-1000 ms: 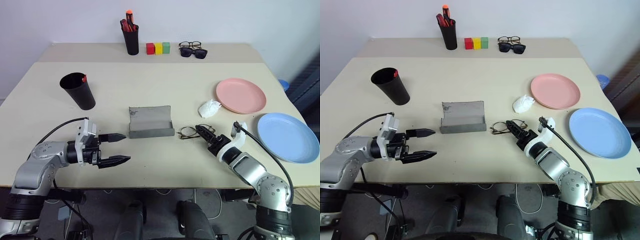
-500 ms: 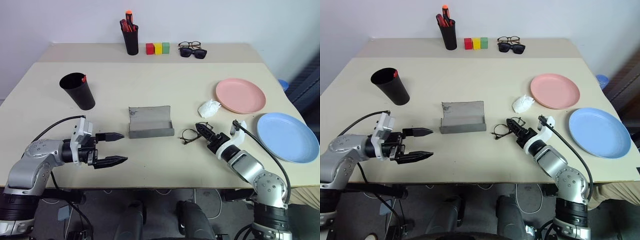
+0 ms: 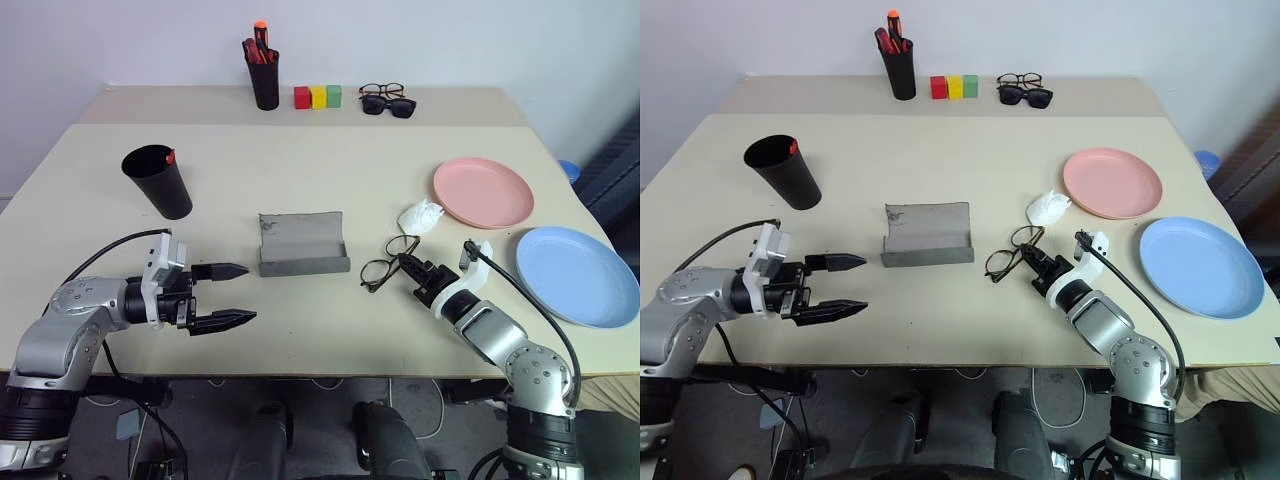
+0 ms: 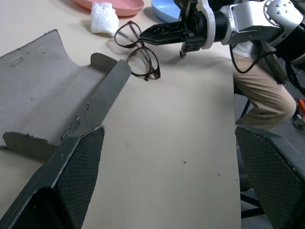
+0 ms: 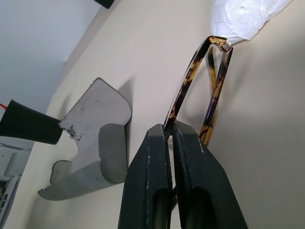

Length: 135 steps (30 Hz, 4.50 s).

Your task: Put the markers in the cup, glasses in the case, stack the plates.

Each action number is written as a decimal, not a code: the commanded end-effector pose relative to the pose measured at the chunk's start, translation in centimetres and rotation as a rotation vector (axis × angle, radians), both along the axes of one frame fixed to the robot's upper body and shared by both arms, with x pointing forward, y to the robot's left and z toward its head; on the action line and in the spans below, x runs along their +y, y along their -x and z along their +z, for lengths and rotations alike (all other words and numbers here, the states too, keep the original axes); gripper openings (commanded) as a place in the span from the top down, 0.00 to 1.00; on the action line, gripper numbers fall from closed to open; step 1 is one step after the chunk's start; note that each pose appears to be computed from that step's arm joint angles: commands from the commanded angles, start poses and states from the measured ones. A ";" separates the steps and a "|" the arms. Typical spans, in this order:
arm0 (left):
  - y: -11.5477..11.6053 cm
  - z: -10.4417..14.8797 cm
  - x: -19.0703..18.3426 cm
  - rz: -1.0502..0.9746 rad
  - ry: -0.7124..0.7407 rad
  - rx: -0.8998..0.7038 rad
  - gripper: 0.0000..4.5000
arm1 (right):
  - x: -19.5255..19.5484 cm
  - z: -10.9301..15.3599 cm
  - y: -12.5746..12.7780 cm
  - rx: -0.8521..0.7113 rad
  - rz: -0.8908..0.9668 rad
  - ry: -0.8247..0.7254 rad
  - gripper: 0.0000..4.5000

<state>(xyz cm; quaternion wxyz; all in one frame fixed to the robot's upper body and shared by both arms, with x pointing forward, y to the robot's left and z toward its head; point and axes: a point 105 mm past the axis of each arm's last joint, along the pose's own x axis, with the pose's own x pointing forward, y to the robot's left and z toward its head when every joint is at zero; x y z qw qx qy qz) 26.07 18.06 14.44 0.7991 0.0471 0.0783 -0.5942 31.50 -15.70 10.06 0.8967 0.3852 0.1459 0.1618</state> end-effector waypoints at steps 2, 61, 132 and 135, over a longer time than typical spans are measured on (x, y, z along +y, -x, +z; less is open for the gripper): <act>0.0 1.0 -0.4 -0.005 0.004 -0.040 0.00 | -0.4 1.6 -0.4 -0.047 0.004 0.029 0.99; 1.1 0.5 0.5 0.059 0.002 -0.033 0.00 | 2.7 1.9 -0.4 -0.103 0.174 0.013 0.01; 2.3 -0.4 1.3 0.108 0.012 -0.022 0.00 | 14.0 6.4 -4.3 -0.548 1.267 0.746 0.98; 2.3 -0.4 1.2 0.105 0.013 -0.022 0.00 | 14.0 5.7 -4.1 -0.538 1.298 0.775 0.98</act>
